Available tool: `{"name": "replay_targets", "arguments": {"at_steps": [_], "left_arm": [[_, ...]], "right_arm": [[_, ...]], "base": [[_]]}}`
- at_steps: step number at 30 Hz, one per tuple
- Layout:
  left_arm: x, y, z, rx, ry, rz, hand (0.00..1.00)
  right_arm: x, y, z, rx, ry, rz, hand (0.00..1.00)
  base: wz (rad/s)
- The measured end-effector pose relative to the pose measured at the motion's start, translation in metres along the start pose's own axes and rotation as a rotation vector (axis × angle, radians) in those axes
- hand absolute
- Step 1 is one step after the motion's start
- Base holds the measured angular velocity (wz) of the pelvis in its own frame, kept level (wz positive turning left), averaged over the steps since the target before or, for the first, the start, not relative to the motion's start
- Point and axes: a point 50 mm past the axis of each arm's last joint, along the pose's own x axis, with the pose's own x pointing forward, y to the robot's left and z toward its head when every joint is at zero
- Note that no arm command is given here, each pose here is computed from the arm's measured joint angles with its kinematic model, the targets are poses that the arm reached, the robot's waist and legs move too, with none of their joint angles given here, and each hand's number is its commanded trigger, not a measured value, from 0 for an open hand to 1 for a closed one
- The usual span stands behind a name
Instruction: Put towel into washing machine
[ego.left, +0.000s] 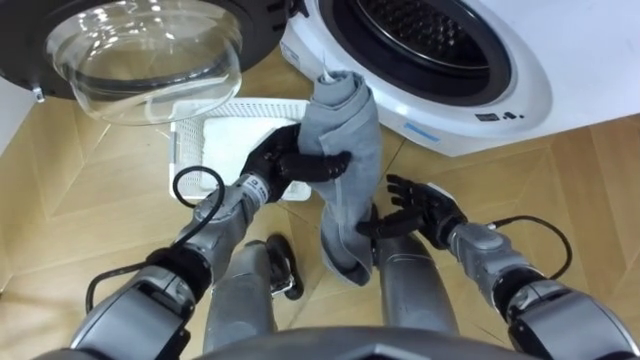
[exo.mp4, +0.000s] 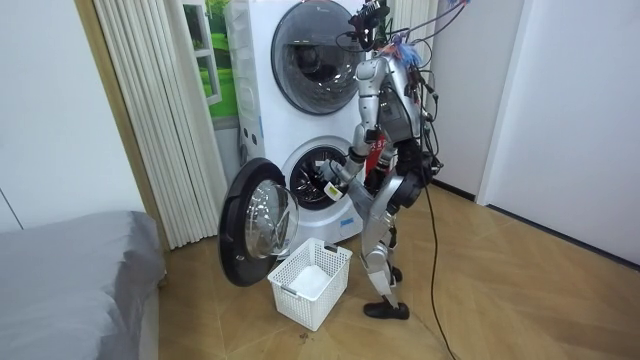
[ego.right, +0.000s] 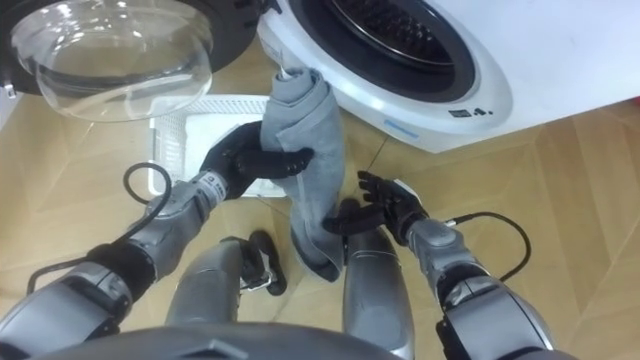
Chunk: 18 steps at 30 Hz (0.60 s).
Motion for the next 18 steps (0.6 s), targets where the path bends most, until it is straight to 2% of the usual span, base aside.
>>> {"name": "replay_targets", "arguments": {"at_steps": [7, 12, 18], "left_arm": [[0.0013, -0.0020, 0.0053, 0.004, -0.022, -0.013, 1.00], [0.0028, -0.0013, 0.0100, -0.047, -0.050, -0.005, 1.00], [0.0006, -0.0022, 0.0005, -0.269, -0.045, -0.007, 1.00]], "right_arm": [[0.0000, 0.0006, -0.0010, 0.007, 0.004, 0.004, 0.00], [-0.0013, 0.0018, -0.0068, 0.002, 0.024, 0.013, 0.00], [0.0007, 0.0082, -0.0035, 0.011, 0.009, 0.031, 0.00]], "base": [[0.00], [0.00], [0.01]]}}
